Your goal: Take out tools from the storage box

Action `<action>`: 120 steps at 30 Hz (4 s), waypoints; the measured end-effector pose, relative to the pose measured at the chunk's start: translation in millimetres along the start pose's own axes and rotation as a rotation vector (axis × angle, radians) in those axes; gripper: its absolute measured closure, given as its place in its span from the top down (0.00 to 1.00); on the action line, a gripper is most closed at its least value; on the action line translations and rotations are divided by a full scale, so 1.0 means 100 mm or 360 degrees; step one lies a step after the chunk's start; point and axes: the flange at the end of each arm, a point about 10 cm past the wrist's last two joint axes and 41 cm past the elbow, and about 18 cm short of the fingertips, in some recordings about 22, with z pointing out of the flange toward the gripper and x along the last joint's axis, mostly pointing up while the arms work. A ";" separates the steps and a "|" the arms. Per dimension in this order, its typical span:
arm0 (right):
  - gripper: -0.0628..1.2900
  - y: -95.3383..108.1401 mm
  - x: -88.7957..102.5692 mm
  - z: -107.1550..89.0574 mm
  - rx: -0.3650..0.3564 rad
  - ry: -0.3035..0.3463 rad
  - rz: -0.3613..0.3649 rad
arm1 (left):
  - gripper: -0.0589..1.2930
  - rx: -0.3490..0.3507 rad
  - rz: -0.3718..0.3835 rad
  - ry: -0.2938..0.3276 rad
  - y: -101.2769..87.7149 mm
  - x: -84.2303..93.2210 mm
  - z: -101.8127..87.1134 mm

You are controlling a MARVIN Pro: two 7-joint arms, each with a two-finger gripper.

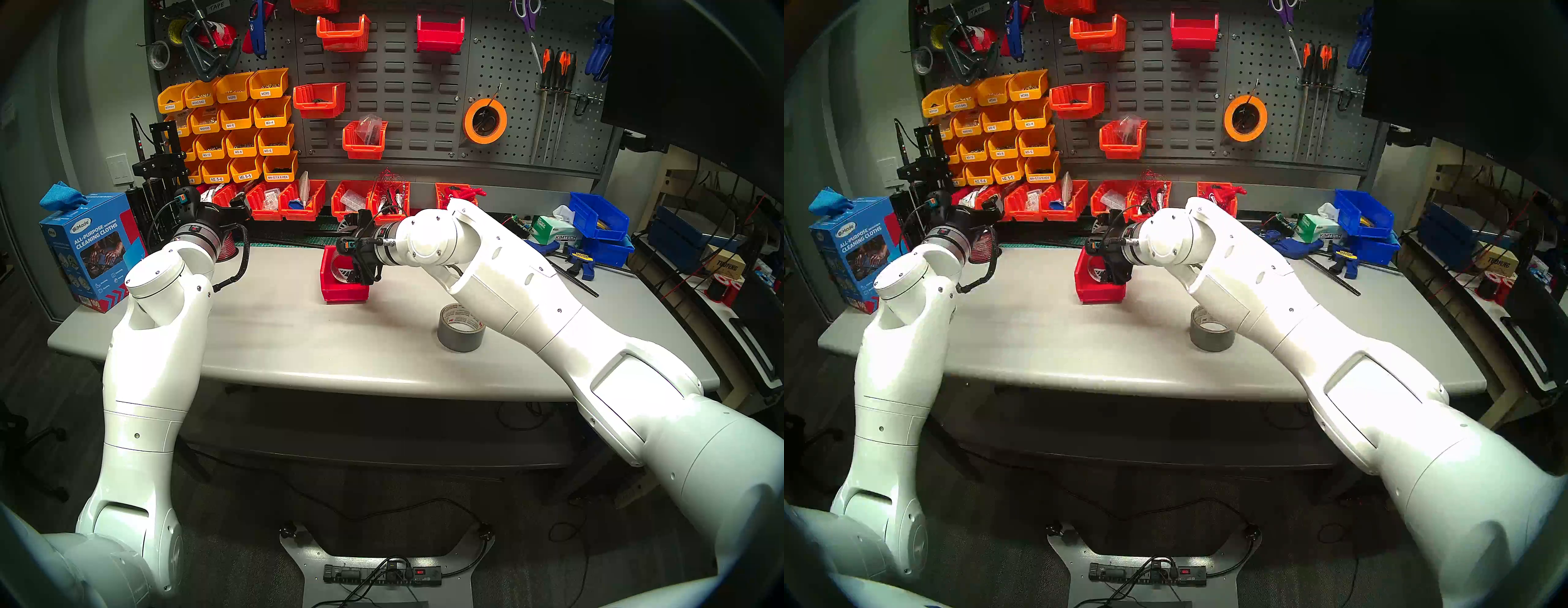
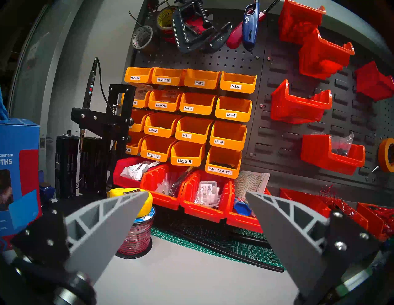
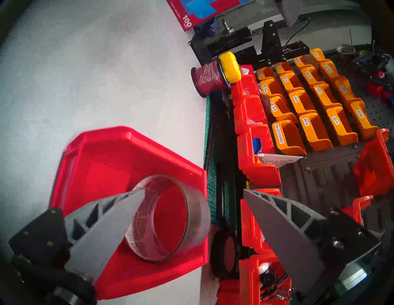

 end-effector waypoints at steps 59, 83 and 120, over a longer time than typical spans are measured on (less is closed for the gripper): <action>0.02 0.78 -0.25 -0.78 -0.0230 -0.0021 -0.0233 | 0.96 0.0000 0.0010 0.0004 -0.01 0.01 0.00; 0.02 0.89 -1.08 -2.12 0.0223 -0.0005 0.0114 | 0.96 -0.0002 0.0012 0.0004 -0.01 0.01 0.00; 0.02 0.69 -1.39 -2.25 0.0908 0.0185 0.0283 | 0.96 -0.0003 0.0012 0.0004 -0.01 0.01 0.00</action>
